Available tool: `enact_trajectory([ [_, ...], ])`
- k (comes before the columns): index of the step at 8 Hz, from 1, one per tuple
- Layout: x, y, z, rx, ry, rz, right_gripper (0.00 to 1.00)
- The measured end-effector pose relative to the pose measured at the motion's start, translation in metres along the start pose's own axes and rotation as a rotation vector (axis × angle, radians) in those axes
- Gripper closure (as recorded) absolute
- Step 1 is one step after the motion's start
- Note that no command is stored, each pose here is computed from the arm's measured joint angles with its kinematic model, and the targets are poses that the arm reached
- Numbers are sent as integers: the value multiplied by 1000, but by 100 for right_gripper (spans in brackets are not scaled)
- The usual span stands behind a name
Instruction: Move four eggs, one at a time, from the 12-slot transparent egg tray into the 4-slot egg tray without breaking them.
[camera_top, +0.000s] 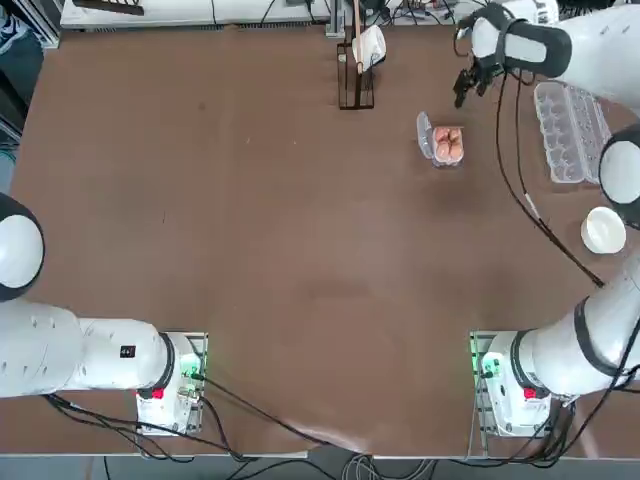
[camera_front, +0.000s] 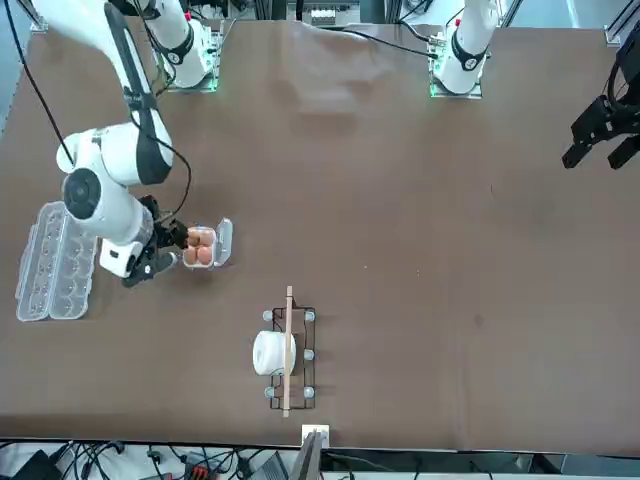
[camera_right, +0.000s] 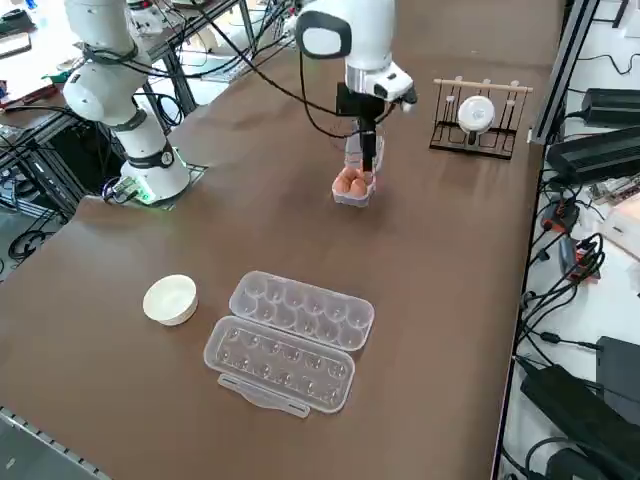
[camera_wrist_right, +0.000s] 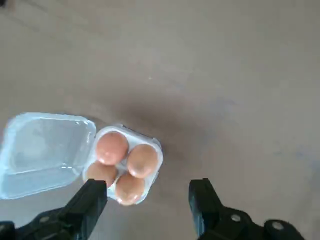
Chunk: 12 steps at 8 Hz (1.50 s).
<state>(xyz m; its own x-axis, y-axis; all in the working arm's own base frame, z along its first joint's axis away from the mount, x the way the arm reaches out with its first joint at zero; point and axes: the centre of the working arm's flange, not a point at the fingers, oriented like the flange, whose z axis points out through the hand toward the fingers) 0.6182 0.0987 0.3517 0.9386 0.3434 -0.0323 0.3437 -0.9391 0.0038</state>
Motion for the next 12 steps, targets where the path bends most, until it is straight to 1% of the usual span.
enact_trajectory([
  [2,-5,-6,-64,2,14,151,0],
  [3,-8,-14,-94,4,10,235,0],
  [4,-13,-23,-121,4,17,283,0],
  [5,-21,-26,-143,5,27,305,0],
  [6,-30,-21,-164,5,41,321,0],
  [8,-43,9,-206,4,91,375,0],
  [9,-48,17,-219,5,93,390,0],
  [10,-55,18,-227,8,77,394,0],
  [12,-66,15,-233,14,51,392,0],
])
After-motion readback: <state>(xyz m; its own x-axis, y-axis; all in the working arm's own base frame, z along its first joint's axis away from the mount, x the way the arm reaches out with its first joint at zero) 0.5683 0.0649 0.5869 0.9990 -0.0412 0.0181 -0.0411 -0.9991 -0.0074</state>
